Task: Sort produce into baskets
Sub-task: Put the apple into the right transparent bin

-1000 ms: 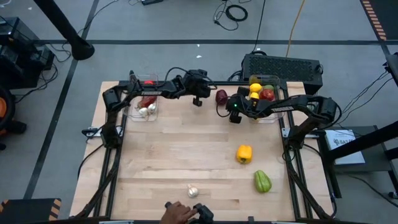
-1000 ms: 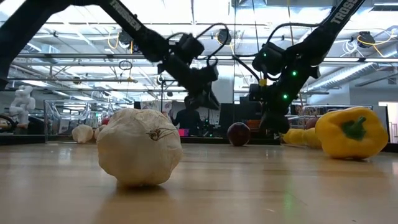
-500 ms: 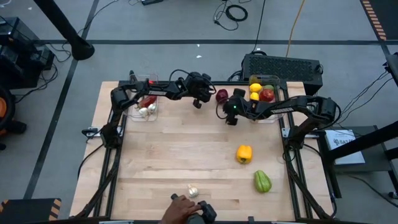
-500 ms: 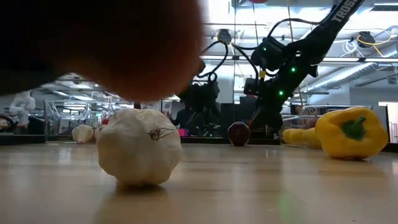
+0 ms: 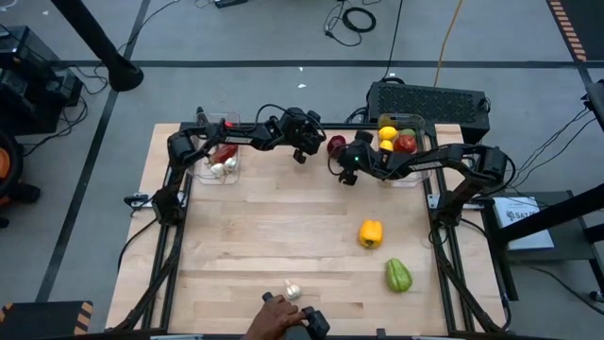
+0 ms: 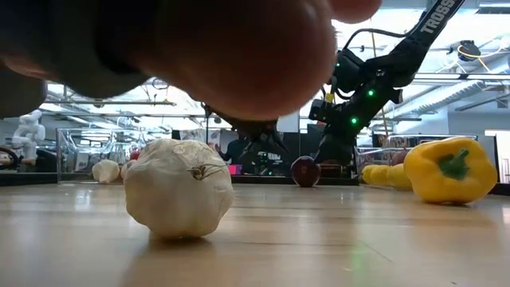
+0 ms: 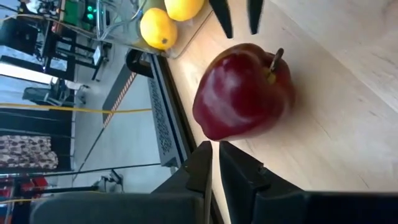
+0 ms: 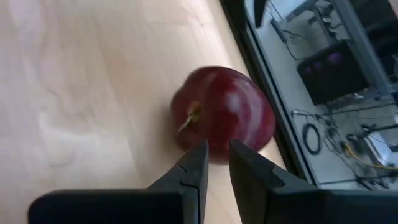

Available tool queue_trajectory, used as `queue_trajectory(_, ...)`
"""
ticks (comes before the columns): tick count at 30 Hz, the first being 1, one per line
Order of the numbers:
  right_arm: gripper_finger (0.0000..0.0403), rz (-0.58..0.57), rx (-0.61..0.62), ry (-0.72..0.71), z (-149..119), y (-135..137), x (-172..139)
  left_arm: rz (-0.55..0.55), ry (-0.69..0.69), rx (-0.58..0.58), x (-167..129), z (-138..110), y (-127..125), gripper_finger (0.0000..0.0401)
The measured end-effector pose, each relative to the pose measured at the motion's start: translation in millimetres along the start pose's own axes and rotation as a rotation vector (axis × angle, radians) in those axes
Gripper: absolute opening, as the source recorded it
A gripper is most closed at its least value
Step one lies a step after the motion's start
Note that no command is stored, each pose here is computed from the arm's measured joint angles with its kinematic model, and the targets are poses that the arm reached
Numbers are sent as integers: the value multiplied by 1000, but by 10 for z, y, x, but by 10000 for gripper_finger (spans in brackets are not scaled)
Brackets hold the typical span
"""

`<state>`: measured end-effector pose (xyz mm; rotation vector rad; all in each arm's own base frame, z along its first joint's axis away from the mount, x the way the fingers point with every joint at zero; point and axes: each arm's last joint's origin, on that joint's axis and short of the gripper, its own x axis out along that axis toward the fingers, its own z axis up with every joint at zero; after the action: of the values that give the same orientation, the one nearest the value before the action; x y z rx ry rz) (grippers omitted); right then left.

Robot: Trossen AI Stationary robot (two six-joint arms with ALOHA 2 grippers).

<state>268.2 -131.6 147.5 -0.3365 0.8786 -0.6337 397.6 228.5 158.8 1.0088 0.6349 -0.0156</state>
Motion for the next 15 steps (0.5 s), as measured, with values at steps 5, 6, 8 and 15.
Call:
queue_trajectory(5, 41, -21, 10, -6, 11, -13, -2, -3, -4, 0, 1, 5, -3, 31)
queue_trajectory(6, 38, -21, 14, -12, 21, -19, -17, -8, -12, 1, 3, 16, -9, 31)
queue_trajectory(8, 33, -21, 34, -26, 82, -31, -69, -20, -22, 1, 5, 28, -22, 31)
queue_trajectory(15, 6, -19, 198, -12, 420, -431, -140, 20, 76, -96, -73, 126, 33, 31)
